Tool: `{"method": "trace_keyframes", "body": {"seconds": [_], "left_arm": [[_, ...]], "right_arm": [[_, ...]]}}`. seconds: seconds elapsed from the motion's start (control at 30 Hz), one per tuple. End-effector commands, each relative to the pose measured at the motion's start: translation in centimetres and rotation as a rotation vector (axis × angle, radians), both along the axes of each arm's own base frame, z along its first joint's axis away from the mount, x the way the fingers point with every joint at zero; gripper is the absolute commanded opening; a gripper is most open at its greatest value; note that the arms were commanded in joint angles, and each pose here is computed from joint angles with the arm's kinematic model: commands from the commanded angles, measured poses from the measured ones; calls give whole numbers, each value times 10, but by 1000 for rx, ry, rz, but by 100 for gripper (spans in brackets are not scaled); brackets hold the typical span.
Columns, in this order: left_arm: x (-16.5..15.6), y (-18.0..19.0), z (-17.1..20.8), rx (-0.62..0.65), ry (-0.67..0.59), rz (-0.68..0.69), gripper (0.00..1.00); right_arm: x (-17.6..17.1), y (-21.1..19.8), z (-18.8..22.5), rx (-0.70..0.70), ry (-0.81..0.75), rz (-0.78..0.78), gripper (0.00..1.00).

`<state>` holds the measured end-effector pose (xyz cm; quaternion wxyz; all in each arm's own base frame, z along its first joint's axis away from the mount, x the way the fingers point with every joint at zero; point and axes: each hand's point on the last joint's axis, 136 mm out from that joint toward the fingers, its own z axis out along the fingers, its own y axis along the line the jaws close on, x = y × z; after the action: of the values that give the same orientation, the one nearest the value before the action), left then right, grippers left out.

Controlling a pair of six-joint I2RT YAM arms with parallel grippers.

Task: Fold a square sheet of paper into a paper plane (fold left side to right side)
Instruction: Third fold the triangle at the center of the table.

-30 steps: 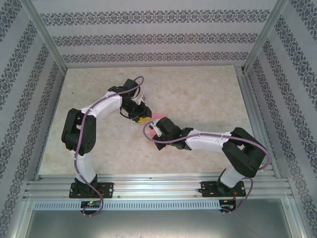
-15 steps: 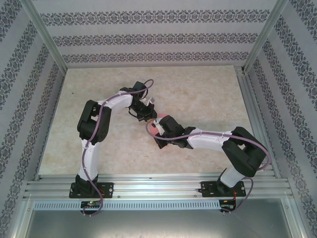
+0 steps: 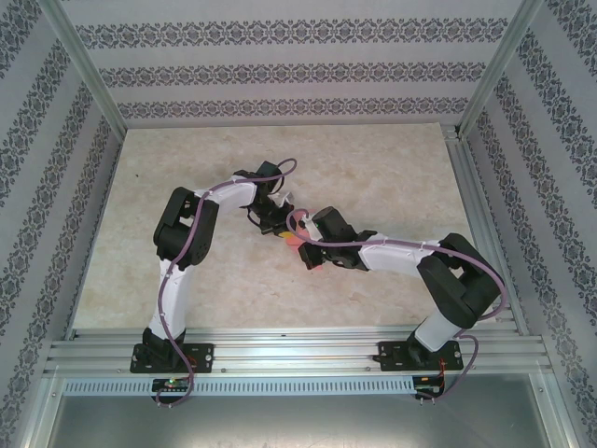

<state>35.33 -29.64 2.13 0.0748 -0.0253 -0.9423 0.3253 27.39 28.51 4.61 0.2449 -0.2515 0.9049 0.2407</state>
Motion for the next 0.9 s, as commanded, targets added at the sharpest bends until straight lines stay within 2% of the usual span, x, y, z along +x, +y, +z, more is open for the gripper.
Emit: {"method": "trace_keyframes", "body": {"seconds": [0.0, 0.13, 0.37, 0.67, 0.87], "left_arm": [[-4, 5, -18, 58, -23, -31, 5], [7, -6, 1, 1, -57, -31, 6], [39, -30, 48, -105, -154, -26, 17], [46, -46, 22, -109, -125, -43, 18], [43, -35, -8, -19, -118, -63, 17]], "right_arm": [[4, 7, 8, 46, 20, 16, 0], [-2, 13, 15, 82, 22, 57, 0], [-9, 16, 13, 102, 39, 69, 0], [-9, 17, 12, 108, 45, 61, 0], [-6, 14, 12, 93, 39, 51, 0]]}}
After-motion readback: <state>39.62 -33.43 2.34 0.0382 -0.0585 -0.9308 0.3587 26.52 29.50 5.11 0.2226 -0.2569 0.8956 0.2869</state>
